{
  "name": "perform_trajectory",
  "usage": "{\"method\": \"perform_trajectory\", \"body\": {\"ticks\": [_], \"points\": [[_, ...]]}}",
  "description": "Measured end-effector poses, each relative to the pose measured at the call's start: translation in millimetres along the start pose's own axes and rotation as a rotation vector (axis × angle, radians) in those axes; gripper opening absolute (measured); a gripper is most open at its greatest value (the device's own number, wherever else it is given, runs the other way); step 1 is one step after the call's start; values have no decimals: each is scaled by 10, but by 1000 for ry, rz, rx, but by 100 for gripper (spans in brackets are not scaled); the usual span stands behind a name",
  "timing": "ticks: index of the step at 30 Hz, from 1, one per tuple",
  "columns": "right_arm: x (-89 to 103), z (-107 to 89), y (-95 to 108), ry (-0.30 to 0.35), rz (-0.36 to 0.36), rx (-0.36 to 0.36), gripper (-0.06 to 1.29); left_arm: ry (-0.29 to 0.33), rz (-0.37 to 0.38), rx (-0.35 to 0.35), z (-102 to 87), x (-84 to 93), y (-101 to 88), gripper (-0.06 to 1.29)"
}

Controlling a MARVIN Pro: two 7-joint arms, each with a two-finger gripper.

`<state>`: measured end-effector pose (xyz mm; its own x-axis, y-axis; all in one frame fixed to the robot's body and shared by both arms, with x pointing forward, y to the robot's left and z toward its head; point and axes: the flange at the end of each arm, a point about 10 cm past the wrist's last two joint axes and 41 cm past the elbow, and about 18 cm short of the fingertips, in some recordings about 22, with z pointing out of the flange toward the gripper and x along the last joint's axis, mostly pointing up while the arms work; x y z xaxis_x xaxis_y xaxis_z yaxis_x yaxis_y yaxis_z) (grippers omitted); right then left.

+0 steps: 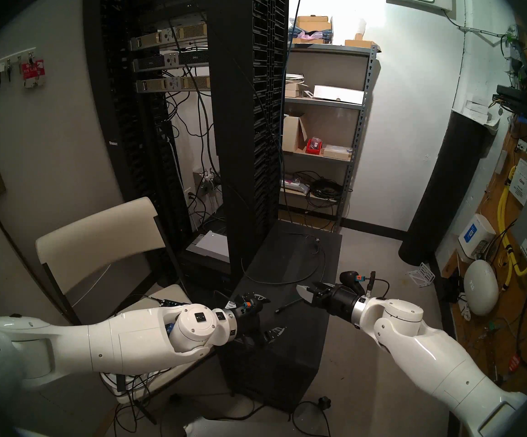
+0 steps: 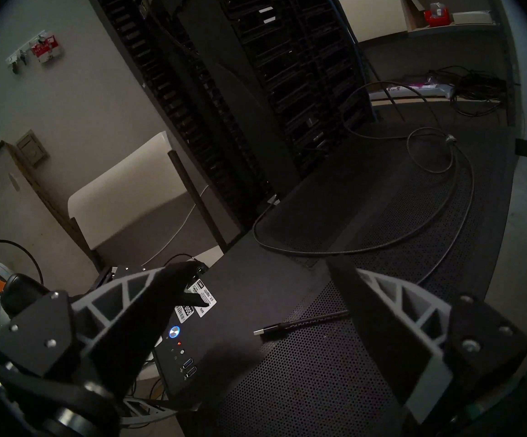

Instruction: Insert the cable into the workstation's USB slot

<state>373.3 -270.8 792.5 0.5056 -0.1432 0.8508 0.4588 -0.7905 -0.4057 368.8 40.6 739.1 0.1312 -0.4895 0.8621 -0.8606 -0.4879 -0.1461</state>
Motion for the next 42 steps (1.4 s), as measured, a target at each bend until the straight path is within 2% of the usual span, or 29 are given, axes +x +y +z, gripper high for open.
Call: {"method": "perform_trajectory", "body": {"ticks": [11,13,15,26,36,42], "points": [[8,-18,16,15,6,5,117,-45,54,45,208,73,-121,118],[6,-27,23,18,8,4,117,-55,64,49,241,93,-131,105],[2,-35,30,20,9,3,117,-65,71,50,265,106,-136,97],[-13,-62,64,23,12,3,117,-126,94,24,367,116,-109,97],[-14,-67,75,24,12,7,117,-143,112,28,413,113,-92,97],[-15,-67,75,24,12,9,117,-159,122,52,444,57,-141,85]]}}
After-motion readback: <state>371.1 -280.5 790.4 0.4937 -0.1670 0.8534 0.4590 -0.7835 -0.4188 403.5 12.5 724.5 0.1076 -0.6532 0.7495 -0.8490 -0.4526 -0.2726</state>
